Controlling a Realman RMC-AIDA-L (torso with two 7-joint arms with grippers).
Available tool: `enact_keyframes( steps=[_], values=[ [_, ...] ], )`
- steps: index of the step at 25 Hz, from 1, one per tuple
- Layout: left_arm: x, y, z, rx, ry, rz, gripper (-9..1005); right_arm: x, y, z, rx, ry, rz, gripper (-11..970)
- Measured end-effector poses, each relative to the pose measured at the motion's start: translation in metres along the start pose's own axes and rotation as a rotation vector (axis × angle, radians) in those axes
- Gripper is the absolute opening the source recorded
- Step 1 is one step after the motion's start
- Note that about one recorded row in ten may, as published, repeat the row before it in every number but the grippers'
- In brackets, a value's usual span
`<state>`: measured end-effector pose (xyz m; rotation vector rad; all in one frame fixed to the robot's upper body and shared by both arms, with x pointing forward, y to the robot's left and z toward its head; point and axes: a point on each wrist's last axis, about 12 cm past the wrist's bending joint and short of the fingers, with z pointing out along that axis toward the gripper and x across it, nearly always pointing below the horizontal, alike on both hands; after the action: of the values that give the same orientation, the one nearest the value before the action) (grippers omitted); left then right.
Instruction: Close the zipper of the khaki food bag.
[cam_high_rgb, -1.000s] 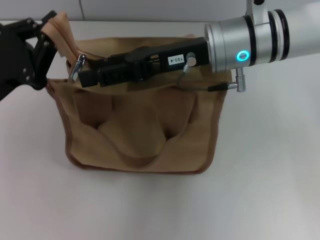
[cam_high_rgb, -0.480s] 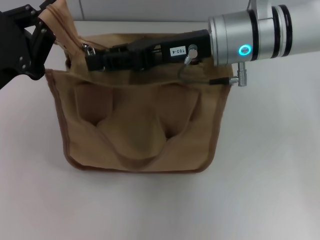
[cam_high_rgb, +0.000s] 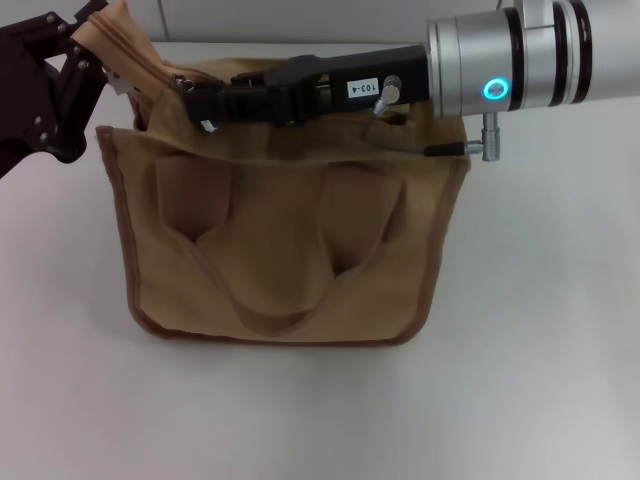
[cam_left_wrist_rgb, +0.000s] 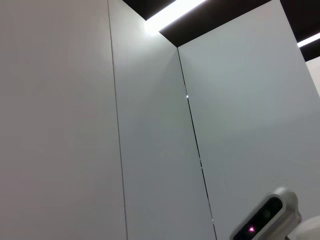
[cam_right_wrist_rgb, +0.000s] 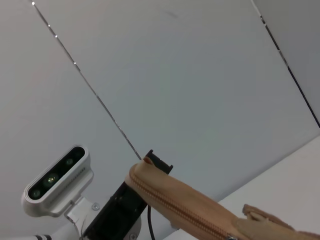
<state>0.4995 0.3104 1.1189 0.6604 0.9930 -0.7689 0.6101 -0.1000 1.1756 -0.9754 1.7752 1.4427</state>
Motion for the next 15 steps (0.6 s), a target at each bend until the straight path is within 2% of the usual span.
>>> enact_keyframes(
  steps=[8, 15],
  values=[
    [0.0, 0.0, -0.002, -0.007, 0.006, 0.0, 41, 0.0, 0.008, -0.01, 0.008, -0.018, -0.079, 210],
    [0.001, -0.002, -0.002, -0.006, 0.002, -0.006, 42, 0.004, 0.012, -0.001, -0.005, 0.007, -0.142, 163]
  ],
)
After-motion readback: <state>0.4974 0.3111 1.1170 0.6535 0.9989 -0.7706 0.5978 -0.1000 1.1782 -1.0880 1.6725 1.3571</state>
